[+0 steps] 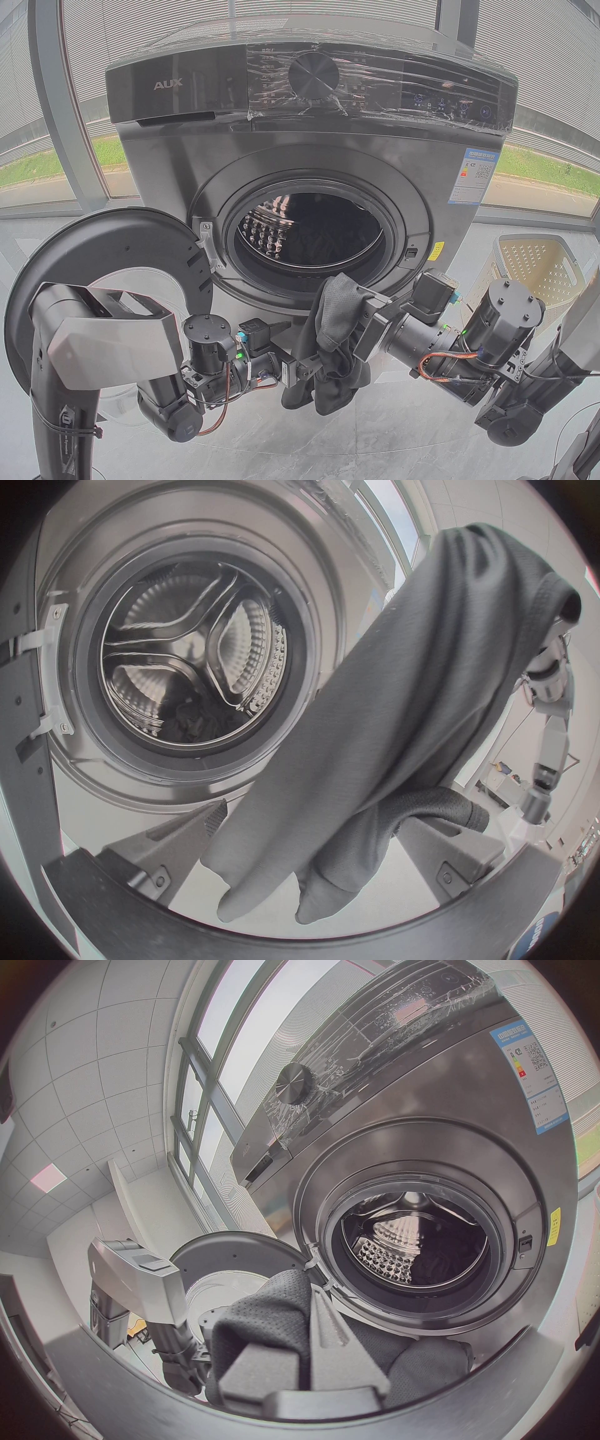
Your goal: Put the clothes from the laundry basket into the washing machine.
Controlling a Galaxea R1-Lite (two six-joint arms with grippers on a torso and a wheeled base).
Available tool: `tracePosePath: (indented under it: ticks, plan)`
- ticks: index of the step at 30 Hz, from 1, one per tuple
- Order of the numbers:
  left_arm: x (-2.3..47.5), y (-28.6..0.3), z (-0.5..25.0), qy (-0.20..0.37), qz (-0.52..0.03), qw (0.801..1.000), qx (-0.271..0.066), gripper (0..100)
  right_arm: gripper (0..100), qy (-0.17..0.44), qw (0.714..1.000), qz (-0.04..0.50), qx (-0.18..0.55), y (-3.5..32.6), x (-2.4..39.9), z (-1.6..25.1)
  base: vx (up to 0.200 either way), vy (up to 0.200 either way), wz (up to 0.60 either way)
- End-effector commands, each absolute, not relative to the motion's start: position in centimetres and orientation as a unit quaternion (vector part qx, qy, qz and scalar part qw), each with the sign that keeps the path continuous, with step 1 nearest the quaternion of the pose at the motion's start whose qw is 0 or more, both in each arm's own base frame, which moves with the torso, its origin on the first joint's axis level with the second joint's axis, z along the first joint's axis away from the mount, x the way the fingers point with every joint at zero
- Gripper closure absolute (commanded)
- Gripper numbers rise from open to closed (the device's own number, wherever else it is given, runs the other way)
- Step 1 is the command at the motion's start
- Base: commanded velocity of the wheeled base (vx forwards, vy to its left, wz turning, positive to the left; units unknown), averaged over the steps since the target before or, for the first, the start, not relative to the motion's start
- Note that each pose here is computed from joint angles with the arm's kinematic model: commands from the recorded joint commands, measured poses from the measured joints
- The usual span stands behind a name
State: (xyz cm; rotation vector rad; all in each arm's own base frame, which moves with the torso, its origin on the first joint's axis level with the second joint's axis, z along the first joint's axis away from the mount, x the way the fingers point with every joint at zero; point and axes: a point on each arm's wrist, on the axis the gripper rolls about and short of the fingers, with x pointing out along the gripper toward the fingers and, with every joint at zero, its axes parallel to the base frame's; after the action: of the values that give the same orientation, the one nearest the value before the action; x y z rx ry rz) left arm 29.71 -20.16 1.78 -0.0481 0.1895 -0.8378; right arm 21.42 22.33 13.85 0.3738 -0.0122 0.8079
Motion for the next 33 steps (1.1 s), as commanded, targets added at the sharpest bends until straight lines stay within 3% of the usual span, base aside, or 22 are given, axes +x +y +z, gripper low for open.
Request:
tracePosePath:
  ticks: [1,3,4,15,19,23,33]
  plan:
    - [30.9,-20.0,-0.2,0.104,-0.391,0.914,-0.019,0,100,-0.005,0.902,0.393,0.18,22.4,21.2,13.8,0.0,0.0,0.0]
    - [30.8,-19.9,-0.1,0.104,-0.391,0.914,-0.018,0,100,-0.005,0.902,0.393,0.18,22.4,21.3,13.8,0.0,0.0,0.0]
    - [30.8,-19.9,0.0,0.103,-0.392,0.914,-0.018,100,100,-0.005,0.902,0.393,0.18,22.5,21.3,13.8,0.0,0.0,0.0]
    - [29.6,-20.4,0.6,0.105,-0.408,0.907,-0.016,100,100,-0.012,0.904,0.386,0.182,22.3,21.9,14.0,0.0,0.0,0.0]
    - [28.1,-20.1,2.2,0.1,-0.417,0.903,-0.016,100,100,-0.02,0.907,0.378,0.185,22.3,22.8,14.2,0.0,0.0,0.0]
    - [26.1,-18.9,5.5,0.077,-0.426,0.901,-0.02,100,100,-0.036,0.913,0.36,0.191,22.3,24.8,14.2,0.0,0.0,0.0]
    - [19.3,-14.3,10.0,0.066,-0.503,0.861,-0.032,100,100,0.001,0.929,0.324,0.18,22.3,25.2,11.6,0.0,0.0,0.0]
